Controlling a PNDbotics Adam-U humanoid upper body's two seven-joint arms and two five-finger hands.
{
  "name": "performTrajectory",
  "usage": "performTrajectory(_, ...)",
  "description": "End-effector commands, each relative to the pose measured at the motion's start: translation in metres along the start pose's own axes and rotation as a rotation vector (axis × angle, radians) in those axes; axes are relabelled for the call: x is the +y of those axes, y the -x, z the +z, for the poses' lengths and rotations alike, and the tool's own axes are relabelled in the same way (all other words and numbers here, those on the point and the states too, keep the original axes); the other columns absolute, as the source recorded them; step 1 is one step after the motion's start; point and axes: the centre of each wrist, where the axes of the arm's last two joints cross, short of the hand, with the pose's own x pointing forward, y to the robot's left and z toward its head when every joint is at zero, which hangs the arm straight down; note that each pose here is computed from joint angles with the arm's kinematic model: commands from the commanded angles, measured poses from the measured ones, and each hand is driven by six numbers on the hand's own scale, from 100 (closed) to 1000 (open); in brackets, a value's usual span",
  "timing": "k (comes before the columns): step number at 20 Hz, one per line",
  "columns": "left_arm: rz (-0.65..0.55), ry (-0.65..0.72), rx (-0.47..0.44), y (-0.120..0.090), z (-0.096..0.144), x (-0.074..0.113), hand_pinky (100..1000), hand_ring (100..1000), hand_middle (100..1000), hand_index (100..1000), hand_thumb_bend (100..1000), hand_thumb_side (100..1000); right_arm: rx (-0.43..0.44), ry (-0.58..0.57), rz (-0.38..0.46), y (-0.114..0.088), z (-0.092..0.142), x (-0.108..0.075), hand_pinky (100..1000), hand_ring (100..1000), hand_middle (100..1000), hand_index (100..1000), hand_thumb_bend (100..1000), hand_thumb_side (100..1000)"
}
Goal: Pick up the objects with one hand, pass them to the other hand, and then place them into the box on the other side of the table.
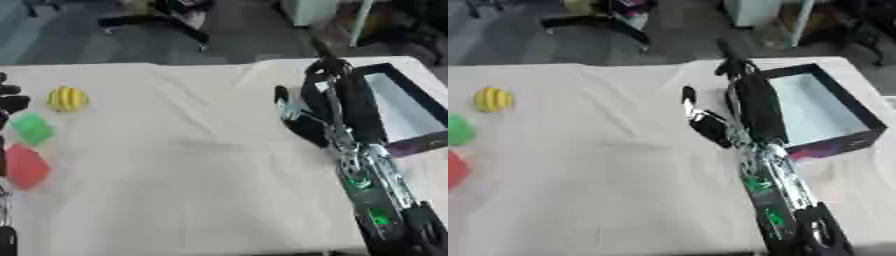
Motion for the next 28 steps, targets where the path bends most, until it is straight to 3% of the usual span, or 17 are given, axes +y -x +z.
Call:
performTrajectory(1,-0.011,-0.001,-0.028,-0.007,-0.003,0.003,724,579,562,741,810,679,-0.026,0.019,-0.011,-0.003,-0.01,-0.001,444,805,607,1000,270,458)
performTrajectory(4,-0.011,0.003,-0.032,-0.007,-0.004,0.002,726,579,562,740,815,683,-0.041,-0.013,-0.012,-0.003,-0.018,0.005,424,797,594,1000,271,471)
performTrajectory(13,-0.033,-0.034,-0.039,-0.009,-0.004,0.006,724,576,559,738,831,678,0.028,-0.143,-0.12,-0.001,-0.017,0.059,394,794,580,1000,248,497)
performTrajectory(17,-0.119,-0.029,-0.047,-0.013,-0.009,0.016,727,573,557,740,905,642,0.02,-0.139,-0.109,-0.002,-0.015,0.065,397,795,581,1000,249,497)
performTrajectory(18,-0.204,-0.009,-0.051,-0.014,-0.015,0.025,734,575,560,746,941,615,0.017,-0.143,-0.106,-0.002,-0.014,0.066,399,795,582,1000,249,498)
performTrajectory(20,-0.461,0.083,-0.044,-0.013,-0.029,0.048,770,622,620,810,926,573,0.01,-0.158,-0.097,-0.002,-0.012,0.067,400,796,582,1000,249,499)
performTrajectory(21,-0.642,0.179,-0.022,-0.013,-0.04,0.062,808,695,698,872,885,543,0.008,-0.165,-0.092,-0.001,-0.011,0.068,400,796,582,1000,247,499)
performTrajectory(24,-1.155,0.526,0.058,-0.008,-0.072,0.107,837,752,757,916,827,481,0.004,-0.182,-0.078,0.001,-0.005,0.072,400,796,582,1000,247,497)
performTrajectory(26,-1.391,0.738,0.088,-0.009,-0.091,0.136,868,806,813,948,740,424,0.001,-0.191,-0.07,0.002,-0.002,0.074,401,795,582,1000,246,498)
performTrajectory(28,-1.579,0.949,0.099,-0.009,-0.103,0.158,875,822,827,954,736,386,-0.003,-0.202,-0.065,0.002,0.001,0.077,400,795,582,1000,255,496)
